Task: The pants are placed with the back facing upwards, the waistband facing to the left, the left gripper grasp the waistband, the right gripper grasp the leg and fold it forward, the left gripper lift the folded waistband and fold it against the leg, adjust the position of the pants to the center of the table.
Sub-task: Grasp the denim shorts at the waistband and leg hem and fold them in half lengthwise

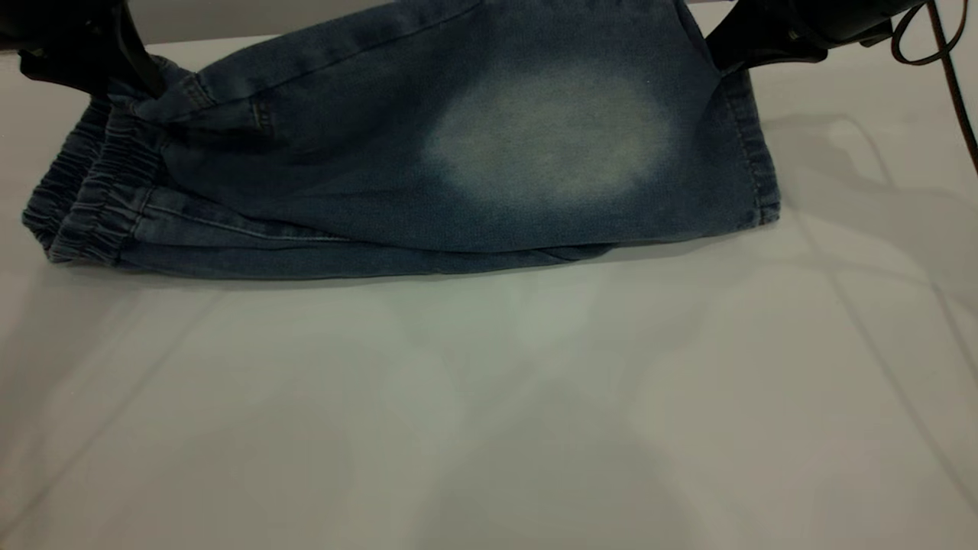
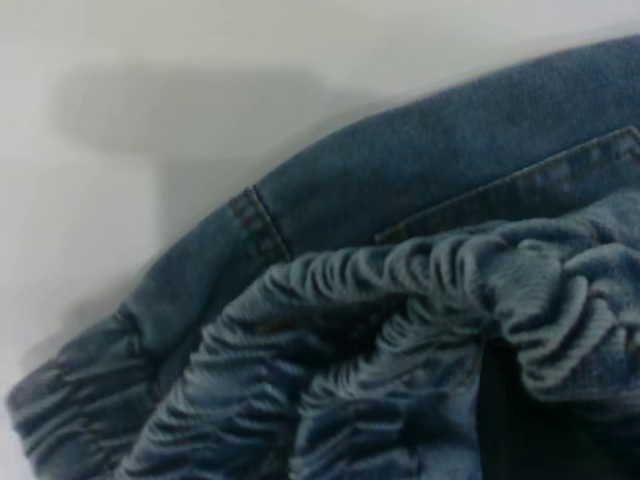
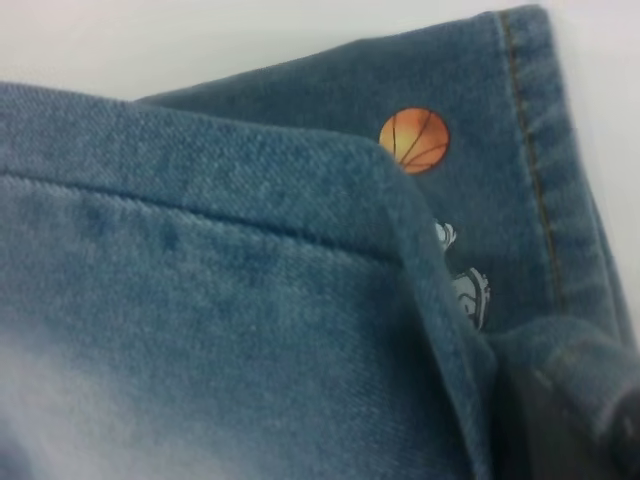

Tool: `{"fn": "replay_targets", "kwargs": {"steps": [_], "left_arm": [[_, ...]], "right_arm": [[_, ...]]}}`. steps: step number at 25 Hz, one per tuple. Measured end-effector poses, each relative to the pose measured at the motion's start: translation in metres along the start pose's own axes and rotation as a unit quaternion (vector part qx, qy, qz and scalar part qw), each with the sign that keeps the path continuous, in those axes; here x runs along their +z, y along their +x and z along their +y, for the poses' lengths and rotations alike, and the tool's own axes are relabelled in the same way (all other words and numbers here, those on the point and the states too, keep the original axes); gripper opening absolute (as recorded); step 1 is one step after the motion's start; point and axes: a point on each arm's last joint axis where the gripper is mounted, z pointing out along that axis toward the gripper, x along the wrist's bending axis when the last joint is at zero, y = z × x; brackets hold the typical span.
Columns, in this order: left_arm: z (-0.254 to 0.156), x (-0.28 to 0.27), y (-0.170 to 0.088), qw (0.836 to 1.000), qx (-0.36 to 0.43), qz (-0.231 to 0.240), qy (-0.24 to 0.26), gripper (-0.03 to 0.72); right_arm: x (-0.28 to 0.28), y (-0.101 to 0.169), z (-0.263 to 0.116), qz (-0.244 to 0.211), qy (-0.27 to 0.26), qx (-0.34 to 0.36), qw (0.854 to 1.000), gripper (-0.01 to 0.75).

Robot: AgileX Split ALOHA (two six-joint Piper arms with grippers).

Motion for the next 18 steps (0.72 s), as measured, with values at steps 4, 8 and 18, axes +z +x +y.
{"fn": "replay_targets", "kwargs": {"steps": [4, 8, 18], "left_arm": [[0.0000, 0.0000, 0.0018, 1.000, 0.018, 0.010, 0.000, 0.148], [-0.0006, -0.0001, 0.0026, 1.000, 0.026, 0.014, 0.004, 0.195], [-0.0081, -0.0009, 0.0024, 0.999, 0.026, 0.012, 0.046, 0.476]], "right_arm": [[0.0000, 0.0003, 0.0002, 0.002, -0.001, 0.003, 1.000, 0.156], [0.0000, 0.0003, 0.0002, 0.002, -0.001, 0.003, 1.000, 0.334], [0.0000, -0.0016, 0.0007, -0.009, -0.004, 0.006, 1.000, 0.491]]}}
